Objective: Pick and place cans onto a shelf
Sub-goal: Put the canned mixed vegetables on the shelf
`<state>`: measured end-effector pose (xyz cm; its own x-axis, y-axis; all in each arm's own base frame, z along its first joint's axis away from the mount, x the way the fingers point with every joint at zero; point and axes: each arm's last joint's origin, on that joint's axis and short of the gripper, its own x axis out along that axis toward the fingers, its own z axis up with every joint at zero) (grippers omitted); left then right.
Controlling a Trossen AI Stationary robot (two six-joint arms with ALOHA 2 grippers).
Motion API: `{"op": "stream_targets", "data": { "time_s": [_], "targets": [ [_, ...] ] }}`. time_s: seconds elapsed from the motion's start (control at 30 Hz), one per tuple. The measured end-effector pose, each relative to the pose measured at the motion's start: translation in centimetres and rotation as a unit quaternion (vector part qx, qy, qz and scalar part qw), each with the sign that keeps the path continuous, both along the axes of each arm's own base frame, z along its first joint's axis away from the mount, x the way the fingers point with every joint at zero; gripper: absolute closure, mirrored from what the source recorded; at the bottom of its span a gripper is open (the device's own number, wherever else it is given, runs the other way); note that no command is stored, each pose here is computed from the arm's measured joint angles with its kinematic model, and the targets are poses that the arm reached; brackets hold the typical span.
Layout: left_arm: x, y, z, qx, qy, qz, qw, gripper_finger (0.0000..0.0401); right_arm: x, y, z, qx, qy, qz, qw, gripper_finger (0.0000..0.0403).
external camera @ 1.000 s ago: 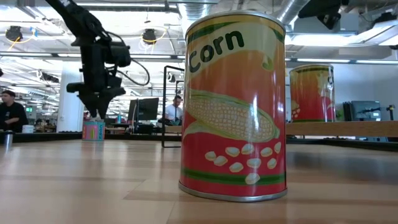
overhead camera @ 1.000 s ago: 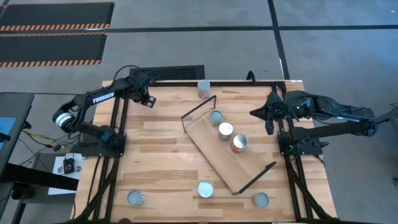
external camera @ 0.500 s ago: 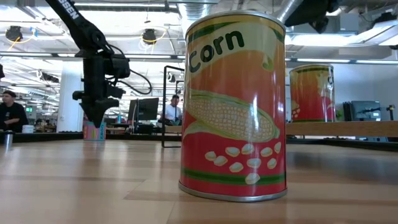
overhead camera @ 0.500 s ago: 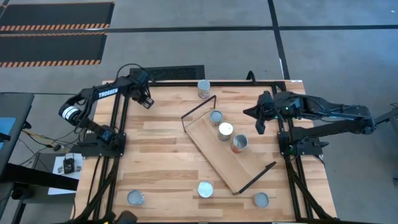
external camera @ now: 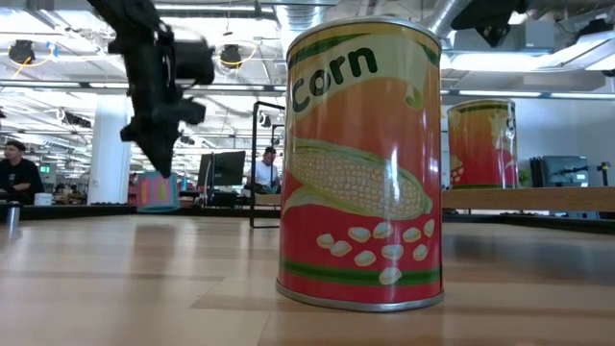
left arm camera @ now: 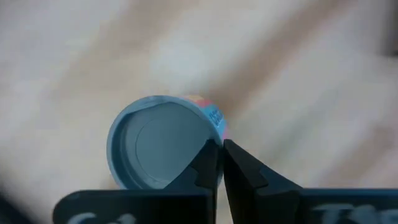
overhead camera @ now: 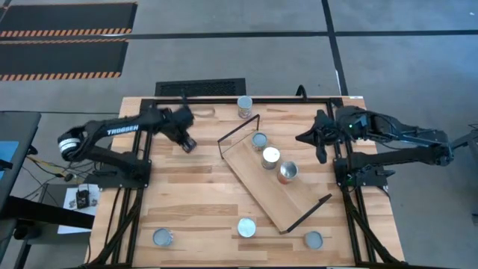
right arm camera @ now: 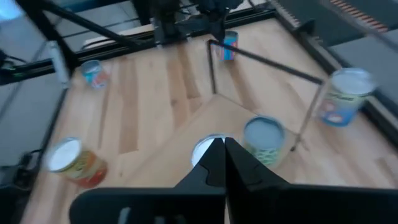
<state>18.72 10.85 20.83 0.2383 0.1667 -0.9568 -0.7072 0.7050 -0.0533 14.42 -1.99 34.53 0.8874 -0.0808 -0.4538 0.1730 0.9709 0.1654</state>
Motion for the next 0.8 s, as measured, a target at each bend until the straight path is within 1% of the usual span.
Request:
{"op": "stream_targets", "data": {
  "time_s": [0.1, 0.27, 0.33, 0.43, 0.53, 0.63, 0.8],
  "targets": [
    [1.6, -4.5, 0.8, -0.014, -0.035, -0.018, 0.999, 0.04, 0.0, -0.1, 0.0, 0.023, -0.003, 0.027, 0.999, 0.0397],
    [3.1, -12.1, 1.1, -0.019, -0.08, -0.045, 0.996, 0.0401, 0.2, -0.2, -0.1, 0.019, 0.001, 0.036, 0.999, 0.0397],
    [3.5, -14.6, 0.9, -0.02, -0.103, -0.048, 0.993, 0.0401, 0.4, -0.2, -0.2, 0.026, 0.004, 0.033, 0.999, 0.0397],
    [4.1, -17.4, 0.7, -0.016, -0.152, -0.054, 0.987, 0.0401, 0.8, -0.1, -0.2, 0.047, 0.001, 0.025, 0.999, 0.0397],
    [4.7, -19.1, 0.2, -0.007, -0.172, -0.078, 0.982, 0.0401, 1.3, 0.3, -0.4, 0.041, 0.007, 0.018, 0.999, 0.0397],
    [5.4, -19.5, -0.3, 0.002, -0.169, -0.091, 0.981, 0.0401, 2.0, 1.0, -0.5, 0.044, 0.009, 0.012, 0.999, 0.0397],
    [7.5, -19.8, 0.8, 0.024, -0.193, -0.132, 0.972, 0.0401, 3.1, 1.9, 0.1, 0.057, 0.011, -0.005, 0.998, 0.0397]
  ]
}}
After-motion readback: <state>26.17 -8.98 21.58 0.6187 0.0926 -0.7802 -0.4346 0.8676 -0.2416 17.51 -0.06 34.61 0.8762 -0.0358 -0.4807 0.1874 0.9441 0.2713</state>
